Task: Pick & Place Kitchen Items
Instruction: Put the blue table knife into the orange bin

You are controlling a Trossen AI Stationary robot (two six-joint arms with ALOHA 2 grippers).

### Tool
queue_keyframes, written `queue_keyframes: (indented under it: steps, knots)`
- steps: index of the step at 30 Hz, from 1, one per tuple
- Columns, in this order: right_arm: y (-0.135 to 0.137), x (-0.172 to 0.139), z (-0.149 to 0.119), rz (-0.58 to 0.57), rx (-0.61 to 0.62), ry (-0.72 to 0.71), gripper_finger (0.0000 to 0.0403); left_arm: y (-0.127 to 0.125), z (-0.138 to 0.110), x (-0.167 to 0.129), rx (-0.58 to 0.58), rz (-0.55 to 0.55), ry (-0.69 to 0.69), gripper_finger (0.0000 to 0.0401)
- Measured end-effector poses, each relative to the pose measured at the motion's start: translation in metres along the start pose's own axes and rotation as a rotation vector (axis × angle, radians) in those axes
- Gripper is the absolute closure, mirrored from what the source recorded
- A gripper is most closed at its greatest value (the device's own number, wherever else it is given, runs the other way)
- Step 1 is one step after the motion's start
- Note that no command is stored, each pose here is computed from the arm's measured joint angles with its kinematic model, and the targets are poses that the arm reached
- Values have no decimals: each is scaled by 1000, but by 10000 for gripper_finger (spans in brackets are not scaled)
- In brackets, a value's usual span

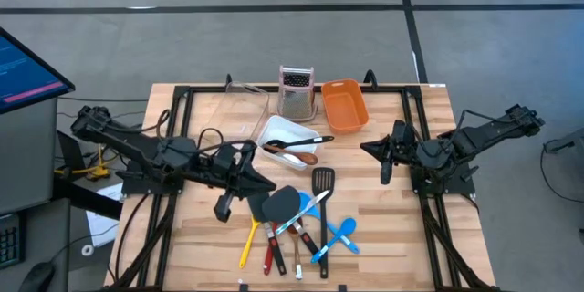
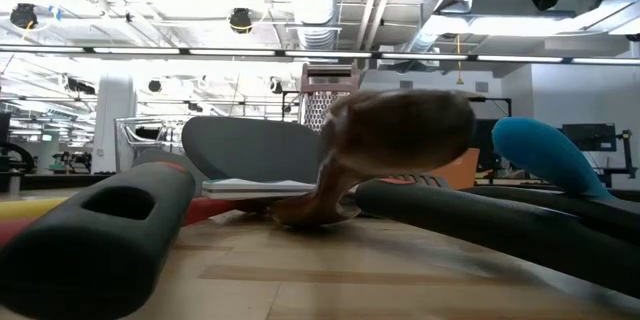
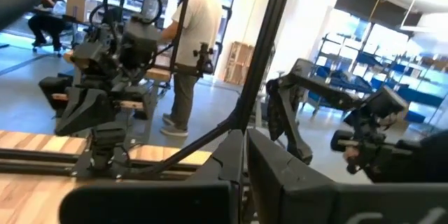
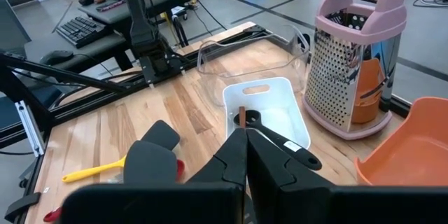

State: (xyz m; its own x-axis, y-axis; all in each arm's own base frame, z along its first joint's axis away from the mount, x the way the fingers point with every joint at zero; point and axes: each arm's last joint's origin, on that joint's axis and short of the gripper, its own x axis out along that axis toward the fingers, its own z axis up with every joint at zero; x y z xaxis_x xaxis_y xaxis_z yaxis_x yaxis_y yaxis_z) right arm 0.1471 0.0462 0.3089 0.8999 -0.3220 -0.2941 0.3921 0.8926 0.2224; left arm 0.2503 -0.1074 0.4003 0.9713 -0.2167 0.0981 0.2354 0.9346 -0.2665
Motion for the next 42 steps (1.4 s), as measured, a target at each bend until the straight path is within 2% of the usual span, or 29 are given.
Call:
queue_keyframes:
  steps: [6,13,21,27,32,37,39,42]
  knots:
    - [0,0,0,0,8,0,403,-11,-11,13,-15,-24,-35,397]
    - [0,0,0,1,11,0,403,-15,-36,48,-51,-9,8,398]
    - [0,0,-1,-3,2,8,403,-27,-30,99,-45,-2,-15,398]
    - [0,0,-3,16,-9,34,403,-23,-26,135,-36,38,-2,399]
    - [1,0,-4,75,-12,73,403,-21,-35,167,-34,66,17,399]
    - [0,0,-6,71,-28,93,403,-25,-46,186,-61,71,35,399]
    - [0,0,-7,69,-32,97,403,-26,-53,187,-90,103,76,399]
    - [0,0,-7,67,-34,99,403,-29,-66,184,-134,209,154,399]
